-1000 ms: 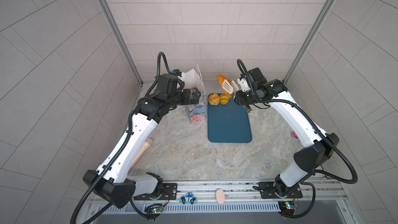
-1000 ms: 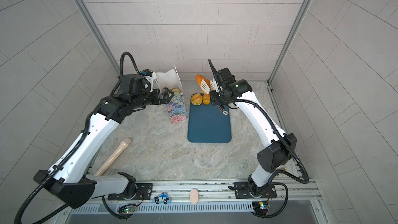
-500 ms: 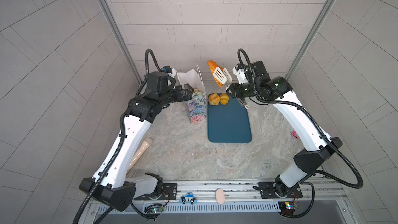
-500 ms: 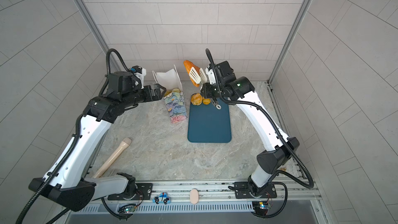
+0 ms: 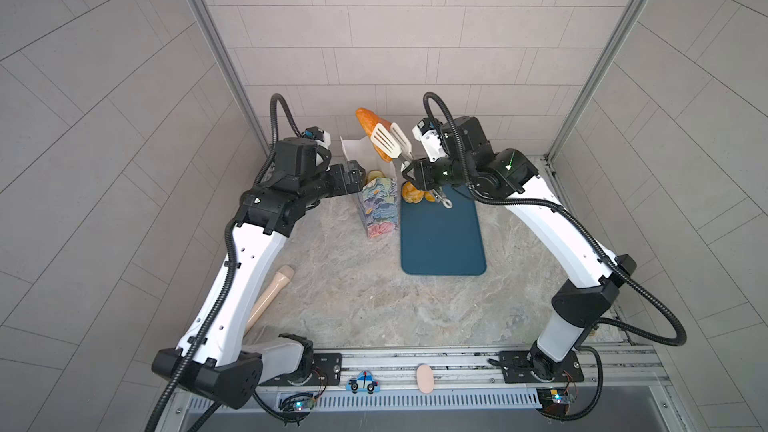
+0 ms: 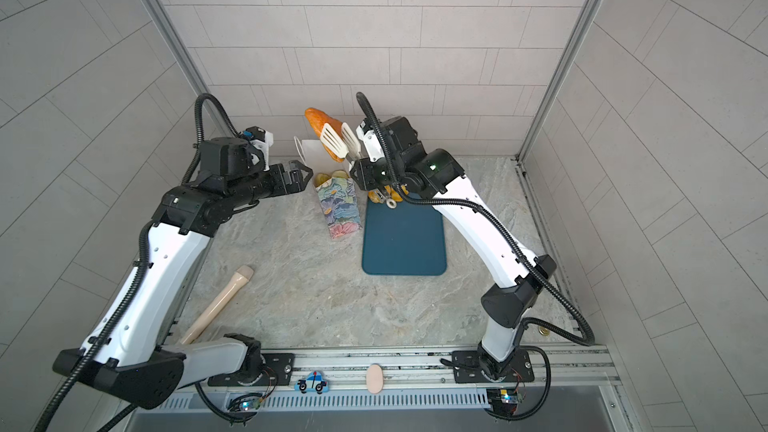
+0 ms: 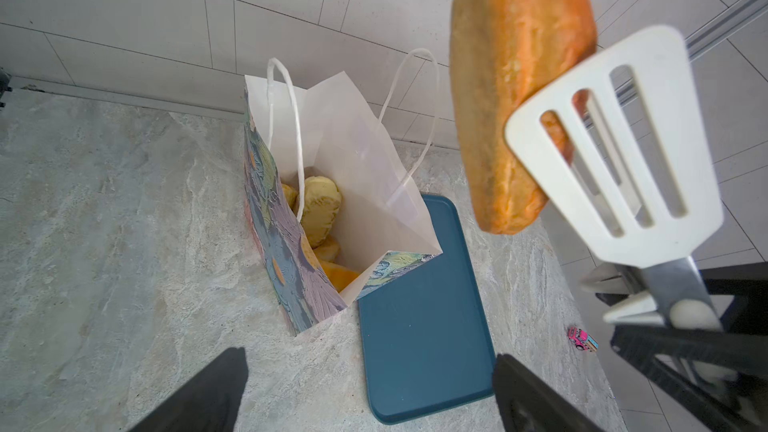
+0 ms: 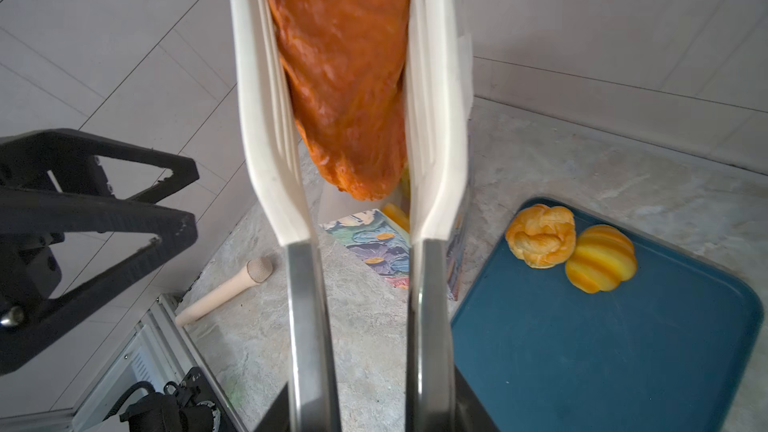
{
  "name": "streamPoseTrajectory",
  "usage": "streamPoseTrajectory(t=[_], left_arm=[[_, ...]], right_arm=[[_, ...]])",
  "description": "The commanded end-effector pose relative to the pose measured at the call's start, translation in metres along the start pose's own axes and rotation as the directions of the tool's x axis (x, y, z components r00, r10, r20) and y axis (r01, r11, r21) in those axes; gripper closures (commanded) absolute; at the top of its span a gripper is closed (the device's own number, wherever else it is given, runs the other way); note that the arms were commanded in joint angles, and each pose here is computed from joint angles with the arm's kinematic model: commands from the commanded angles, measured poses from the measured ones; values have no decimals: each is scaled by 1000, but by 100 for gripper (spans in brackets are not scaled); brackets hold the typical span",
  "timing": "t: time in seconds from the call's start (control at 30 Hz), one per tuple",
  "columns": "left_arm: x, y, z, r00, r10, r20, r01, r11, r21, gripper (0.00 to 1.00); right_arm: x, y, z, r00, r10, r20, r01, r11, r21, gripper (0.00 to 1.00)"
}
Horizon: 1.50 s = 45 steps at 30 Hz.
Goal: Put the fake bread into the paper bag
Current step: 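Lift the orange pastry in the tongs and carry it over the bag, then lower the orange pastry into the bag and open the tongs, then move the open tongs back over the remaining buns on the tray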
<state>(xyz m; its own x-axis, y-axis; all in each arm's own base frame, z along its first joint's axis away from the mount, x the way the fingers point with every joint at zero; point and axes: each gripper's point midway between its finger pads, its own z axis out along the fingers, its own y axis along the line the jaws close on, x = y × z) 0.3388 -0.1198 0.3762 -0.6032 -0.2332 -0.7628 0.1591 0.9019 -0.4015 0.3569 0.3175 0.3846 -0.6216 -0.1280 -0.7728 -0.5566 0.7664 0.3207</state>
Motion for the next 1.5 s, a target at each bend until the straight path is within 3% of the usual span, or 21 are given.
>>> streamPoseTrajectory(t=[0.0, 0.53, 1.07, 1.47], left_arm=[[-6, 1, -16, 999, 12, 34, -12, 1000, -6, 0], [1, 8, -20, 1000, 5, 27, -4, 1000, -23, 0], [19, 6, -5, 999, -12, -45, 13, 1000, 13, 0], [21, 2, -3, 998, -2, -55, 3, 1000, 12, 0]], right_arm=[[-16, 16, 2, 997, -52, 51, 53, 998, -16, 56], [8, -14, 50, 997, -6, -74, 13, 996, 94, 57], [22, -27, 63, 991, 24, -134, -5, 991, 136, 49], [11, -19, 50, 994, 22, -104, -9, 993, 121, 43]])
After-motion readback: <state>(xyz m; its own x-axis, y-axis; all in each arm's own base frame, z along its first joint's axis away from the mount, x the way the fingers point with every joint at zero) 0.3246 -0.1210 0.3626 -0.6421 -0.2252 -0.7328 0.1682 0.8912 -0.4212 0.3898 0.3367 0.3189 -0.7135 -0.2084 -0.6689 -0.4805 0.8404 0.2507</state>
